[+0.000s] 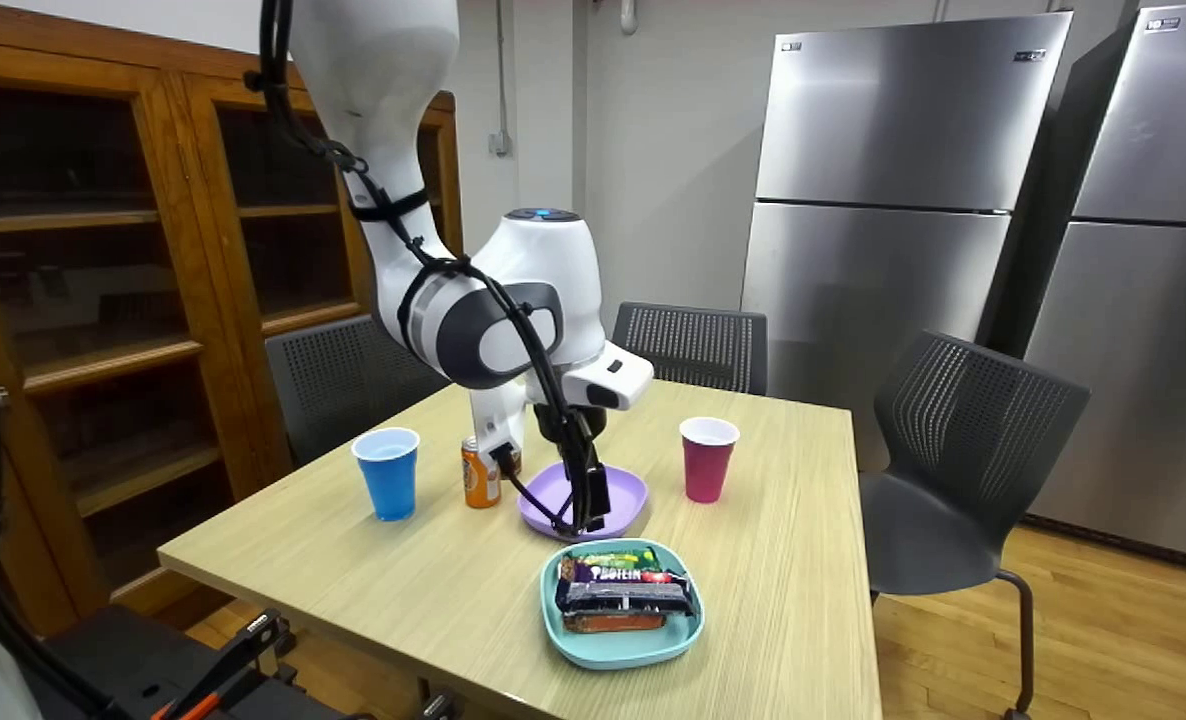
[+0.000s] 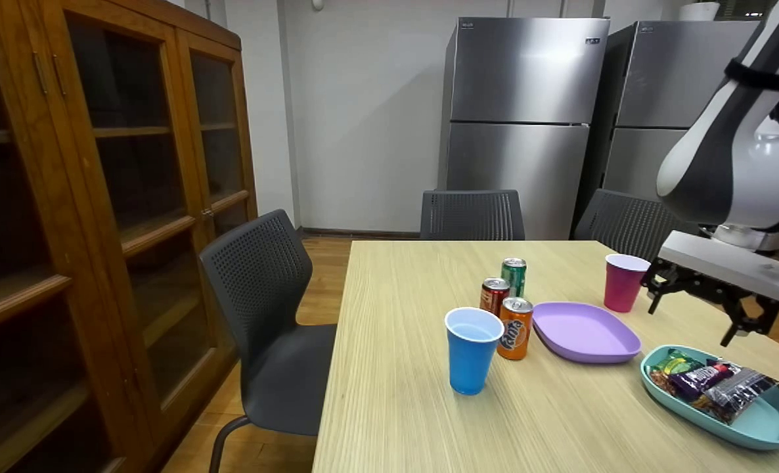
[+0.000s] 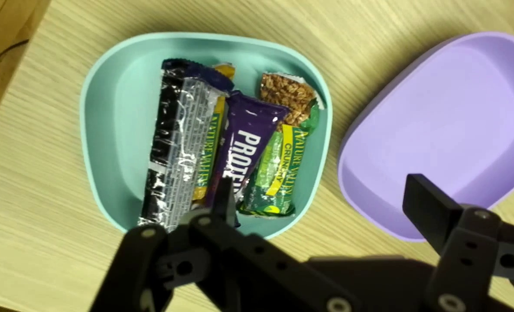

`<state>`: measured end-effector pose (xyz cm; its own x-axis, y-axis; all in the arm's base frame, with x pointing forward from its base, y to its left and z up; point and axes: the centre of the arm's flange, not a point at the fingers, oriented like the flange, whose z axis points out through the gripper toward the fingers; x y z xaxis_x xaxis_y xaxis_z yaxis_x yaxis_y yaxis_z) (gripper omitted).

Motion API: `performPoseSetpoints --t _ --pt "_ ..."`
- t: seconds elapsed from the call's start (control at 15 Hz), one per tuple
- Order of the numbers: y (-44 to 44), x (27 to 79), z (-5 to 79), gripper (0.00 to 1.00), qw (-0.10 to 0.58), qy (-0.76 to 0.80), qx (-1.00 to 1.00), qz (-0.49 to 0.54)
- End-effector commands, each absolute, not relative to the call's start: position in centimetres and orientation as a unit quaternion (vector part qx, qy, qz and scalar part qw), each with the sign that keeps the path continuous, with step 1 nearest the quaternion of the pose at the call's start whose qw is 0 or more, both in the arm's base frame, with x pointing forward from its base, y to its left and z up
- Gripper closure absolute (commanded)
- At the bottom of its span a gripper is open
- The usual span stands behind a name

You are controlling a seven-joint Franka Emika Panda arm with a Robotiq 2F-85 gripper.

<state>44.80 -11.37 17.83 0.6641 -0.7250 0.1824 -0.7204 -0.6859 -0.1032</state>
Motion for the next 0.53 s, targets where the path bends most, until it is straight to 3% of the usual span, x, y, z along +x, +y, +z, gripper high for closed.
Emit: performPoseSetpoints --t 0.0,0.47 --pt "-8.8 44.8 20.2 0.00 0.024 0.333 -0.937 -0.098" --pt "-3.1 46.3 22.2 0.00 0.055 0.236 -0.965 -0.100"
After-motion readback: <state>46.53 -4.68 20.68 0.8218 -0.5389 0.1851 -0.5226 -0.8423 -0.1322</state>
